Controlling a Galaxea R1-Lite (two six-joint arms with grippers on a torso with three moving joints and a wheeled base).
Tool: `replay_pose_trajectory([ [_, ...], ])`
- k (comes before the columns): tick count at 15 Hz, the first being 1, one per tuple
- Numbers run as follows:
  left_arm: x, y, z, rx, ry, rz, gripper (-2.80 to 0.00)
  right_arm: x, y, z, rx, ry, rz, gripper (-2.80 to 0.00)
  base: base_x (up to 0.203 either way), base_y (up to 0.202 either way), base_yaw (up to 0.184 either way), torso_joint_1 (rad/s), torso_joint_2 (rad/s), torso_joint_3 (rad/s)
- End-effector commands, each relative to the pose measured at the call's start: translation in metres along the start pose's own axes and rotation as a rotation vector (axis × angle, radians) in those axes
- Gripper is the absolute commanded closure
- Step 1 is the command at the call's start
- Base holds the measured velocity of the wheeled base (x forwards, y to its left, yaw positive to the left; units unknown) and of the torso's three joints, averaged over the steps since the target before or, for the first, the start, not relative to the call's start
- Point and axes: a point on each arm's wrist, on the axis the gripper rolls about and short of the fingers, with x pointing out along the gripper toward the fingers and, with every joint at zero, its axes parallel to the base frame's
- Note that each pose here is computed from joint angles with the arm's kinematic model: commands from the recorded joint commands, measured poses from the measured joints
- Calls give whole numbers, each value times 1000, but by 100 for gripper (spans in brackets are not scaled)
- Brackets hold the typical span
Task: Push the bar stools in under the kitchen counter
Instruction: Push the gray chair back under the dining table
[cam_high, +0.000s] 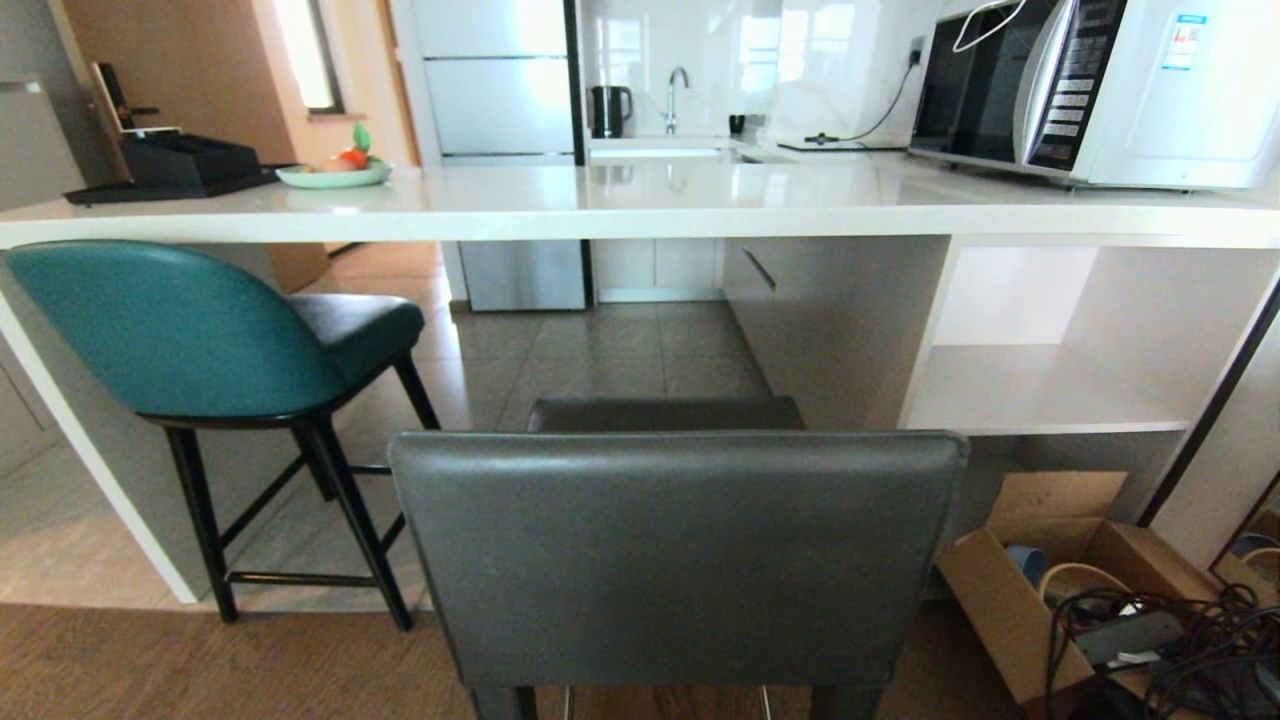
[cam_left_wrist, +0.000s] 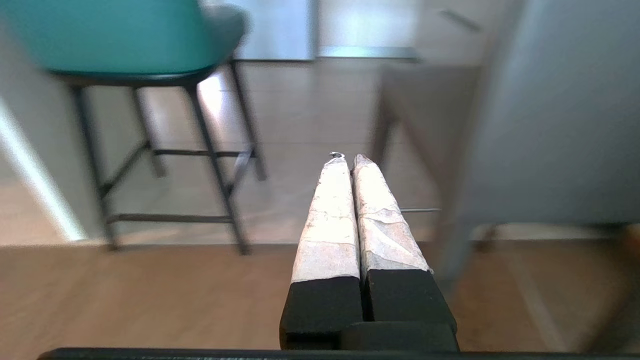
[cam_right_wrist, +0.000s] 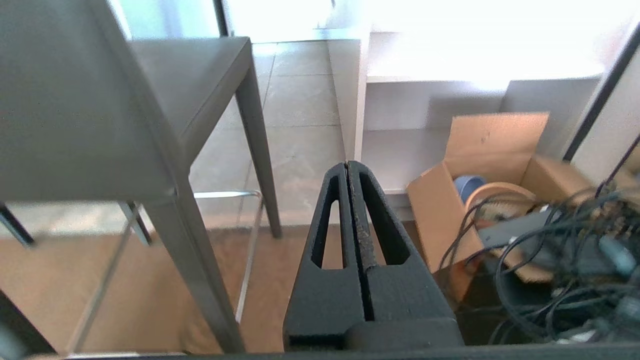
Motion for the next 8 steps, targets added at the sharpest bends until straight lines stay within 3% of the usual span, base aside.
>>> replay_pose_trajectory([
  [1,23,-1,32,-30,104,-78,0,3,0,22,28,21,39,0,0,0,0,0,0,0],
  [4,64,0,52,-59,185,-179,0,20,-1,68,119,84,108,0,0,0,0,0,0,0],
  [8,123,-1,61,-63,244,-270,0,65,-1,101,153,177,155,0,0,0,0,0,0,0],
])
